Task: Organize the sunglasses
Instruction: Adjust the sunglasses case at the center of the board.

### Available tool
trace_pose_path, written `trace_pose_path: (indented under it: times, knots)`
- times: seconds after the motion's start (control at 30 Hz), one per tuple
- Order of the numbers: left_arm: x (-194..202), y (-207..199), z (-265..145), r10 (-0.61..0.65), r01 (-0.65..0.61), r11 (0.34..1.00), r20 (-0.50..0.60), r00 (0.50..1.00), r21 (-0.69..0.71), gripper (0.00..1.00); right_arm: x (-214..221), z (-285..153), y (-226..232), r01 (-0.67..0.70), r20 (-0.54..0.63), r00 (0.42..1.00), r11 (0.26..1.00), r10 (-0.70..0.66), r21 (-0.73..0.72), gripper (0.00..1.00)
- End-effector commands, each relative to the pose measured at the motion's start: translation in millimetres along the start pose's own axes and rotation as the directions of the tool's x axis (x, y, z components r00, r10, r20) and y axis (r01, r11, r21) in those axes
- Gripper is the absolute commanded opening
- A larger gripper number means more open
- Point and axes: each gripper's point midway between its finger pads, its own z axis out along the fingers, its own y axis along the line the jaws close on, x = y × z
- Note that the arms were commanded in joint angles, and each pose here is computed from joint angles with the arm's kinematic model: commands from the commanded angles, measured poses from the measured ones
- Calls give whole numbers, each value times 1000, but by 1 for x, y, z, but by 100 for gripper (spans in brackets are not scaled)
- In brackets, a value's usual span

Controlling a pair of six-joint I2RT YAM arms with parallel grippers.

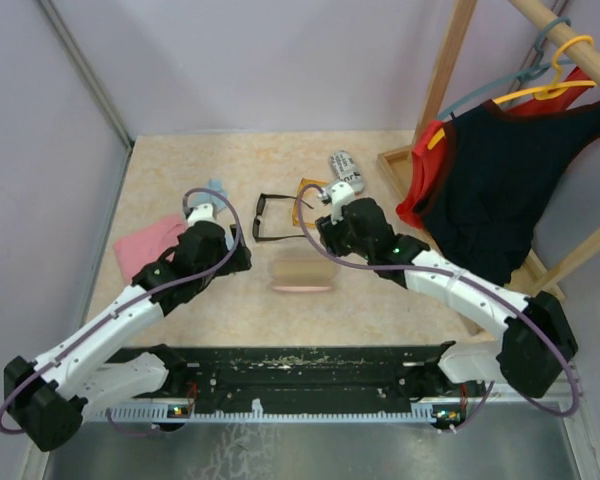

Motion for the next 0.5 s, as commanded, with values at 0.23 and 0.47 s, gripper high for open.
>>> trace_pose_path:
  times: [0.23, 0.47]
  knots:
    - [11, -41, 33, 12, -1, 990, -77, 997, 144, 93, 43, -21, -23, -431, 44, 901, 877, 432, 214, 50]
    - [34, -51, 46, 56, -30, 973, -107, 993, 229, 90, 63, 1, -9, -458, -14, 884, 873, 466, 168, 49]
